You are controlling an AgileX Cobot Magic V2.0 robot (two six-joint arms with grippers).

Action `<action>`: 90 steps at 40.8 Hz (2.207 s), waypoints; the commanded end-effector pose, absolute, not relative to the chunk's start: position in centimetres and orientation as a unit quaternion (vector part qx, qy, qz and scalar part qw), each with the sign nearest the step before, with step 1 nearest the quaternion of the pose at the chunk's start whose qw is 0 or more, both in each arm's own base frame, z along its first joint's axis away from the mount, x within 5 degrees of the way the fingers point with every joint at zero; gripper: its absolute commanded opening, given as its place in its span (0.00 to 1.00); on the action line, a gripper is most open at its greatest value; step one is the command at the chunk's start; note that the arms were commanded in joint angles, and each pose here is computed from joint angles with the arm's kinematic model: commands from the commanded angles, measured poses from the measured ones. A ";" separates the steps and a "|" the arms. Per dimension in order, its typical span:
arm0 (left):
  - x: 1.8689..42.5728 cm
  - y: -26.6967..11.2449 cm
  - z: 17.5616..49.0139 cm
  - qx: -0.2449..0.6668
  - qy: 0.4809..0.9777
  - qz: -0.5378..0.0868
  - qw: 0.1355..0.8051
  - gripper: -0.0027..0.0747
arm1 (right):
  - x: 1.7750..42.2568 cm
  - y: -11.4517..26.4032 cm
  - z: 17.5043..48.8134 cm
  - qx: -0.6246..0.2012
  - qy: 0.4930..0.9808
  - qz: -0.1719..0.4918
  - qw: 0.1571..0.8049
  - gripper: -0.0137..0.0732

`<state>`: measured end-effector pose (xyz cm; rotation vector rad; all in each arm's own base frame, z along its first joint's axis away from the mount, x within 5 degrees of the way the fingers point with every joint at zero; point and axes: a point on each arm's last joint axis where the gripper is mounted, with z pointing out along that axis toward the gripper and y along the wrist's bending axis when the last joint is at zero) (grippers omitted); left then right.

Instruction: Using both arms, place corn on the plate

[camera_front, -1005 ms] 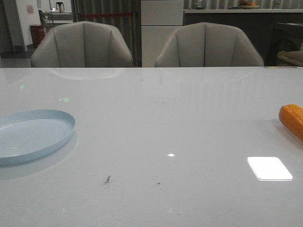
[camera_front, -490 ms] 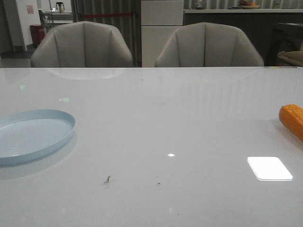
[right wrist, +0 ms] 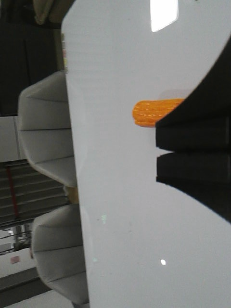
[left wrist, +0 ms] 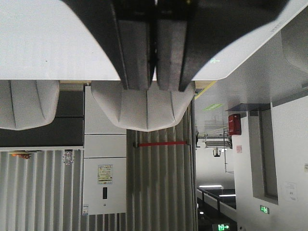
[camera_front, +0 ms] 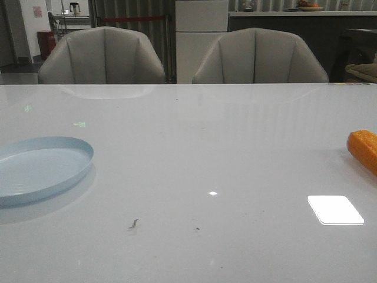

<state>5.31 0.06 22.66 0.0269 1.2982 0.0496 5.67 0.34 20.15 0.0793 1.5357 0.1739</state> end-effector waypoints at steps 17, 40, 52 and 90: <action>2.9 -0.1 32.9 0.027 0.479 0.044 0.876 0.16 | 2.6 0.2 31.2 0.025 0.572 0.085 0.815 0.22; 13.0 -0.1 42.1 0.052 0.584 0.063 0.807 0.16 | 13.1 0.8 38.8 0.028 0.691 0.077 0.718 0.22; 15.9 0.1 37.6 0.039 0.749 0.042 0.660 0.17 | 16.6 1.0 36.5 0.030 0.747 0.073 0.660 0.23; 24.4 1.1 30.3 -0.089 0.900 -0.049 0.425 0.67 | 17.9 1.3 33.2 0.028 0.836 0.069 0.544 0.78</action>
